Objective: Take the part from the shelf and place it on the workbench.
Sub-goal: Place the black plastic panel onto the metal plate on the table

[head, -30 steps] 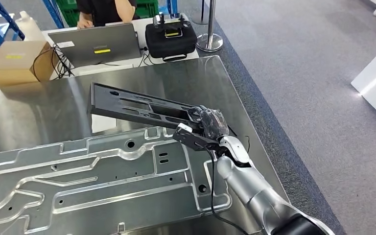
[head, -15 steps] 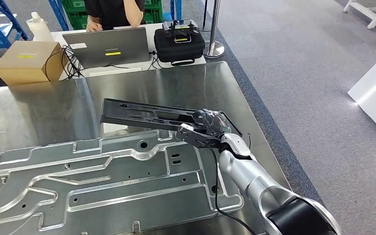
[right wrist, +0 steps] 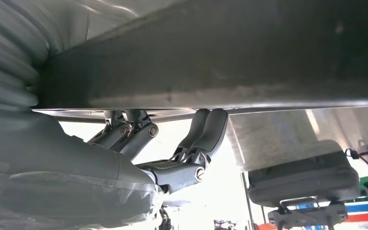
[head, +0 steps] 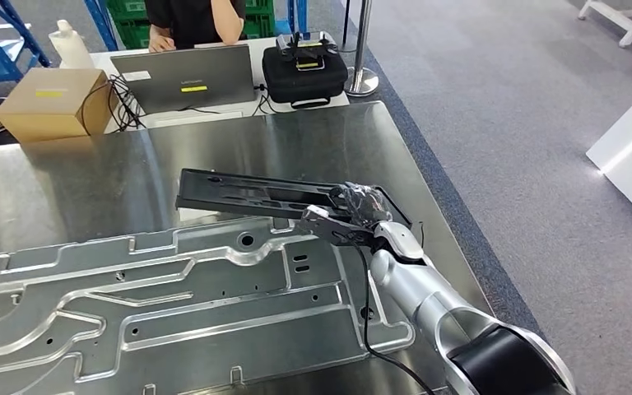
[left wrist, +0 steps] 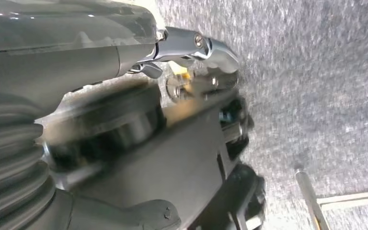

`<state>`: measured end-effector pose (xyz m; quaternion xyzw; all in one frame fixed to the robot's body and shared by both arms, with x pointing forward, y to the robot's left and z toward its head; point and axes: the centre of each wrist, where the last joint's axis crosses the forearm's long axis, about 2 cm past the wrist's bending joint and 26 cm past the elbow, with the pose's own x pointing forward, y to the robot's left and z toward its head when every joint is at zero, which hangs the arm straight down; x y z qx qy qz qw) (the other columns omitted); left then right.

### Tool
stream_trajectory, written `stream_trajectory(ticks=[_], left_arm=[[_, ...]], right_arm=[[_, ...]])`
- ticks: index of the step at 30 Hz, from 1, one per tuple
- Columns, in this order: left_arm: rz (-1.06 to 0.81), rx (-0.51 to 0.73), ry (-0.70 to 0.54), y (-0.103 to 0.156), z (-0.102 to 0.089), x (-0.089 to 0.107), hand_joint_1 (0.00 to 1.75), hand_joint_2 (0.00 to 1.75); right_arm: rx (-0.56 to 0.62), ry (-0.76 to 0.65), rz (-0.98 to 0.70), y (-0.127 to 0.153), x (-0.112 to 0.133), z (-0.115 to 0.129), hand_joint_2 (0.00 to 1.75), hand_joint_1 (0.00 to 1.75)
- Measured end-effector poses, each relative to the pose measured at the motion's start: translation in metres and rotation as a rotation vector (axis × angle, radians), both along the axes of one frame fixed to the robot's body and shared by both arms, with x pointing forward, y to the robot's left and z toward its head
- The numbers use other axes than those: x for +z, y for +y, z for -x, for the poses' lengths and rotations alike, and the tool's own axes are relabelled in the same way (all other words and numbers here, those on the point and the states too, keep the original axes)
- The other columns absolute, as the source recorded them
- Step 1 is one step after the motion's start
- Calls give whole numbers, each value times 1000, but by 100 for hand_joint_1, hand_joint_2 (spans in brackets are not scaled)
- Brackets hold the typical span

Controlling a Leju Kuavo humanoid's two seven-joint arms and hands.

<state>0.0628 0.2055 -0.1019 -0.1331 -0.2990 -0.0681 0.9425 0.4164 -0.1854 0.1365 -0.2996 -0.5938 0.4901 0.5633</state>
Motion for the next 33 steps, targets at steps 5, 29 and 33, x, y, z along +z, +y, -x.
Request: stream_trajectory(ticks=[5, 29, 33], left_arm=[[7, -7, 15, 3, 0, 0, 0, 175], [-3, -1, 0, 5, -2, 0, 0, 175], [-4, -3, -4, 5, -2, 0, 0, 175]], right_arm=[[5, 1, 17, 1, -2, 1, 175, 175], [-10, -51, 58, 9, 8, -4, 175, 175], [-10, -49, 62, 8, 7, -3, 175, 175]])
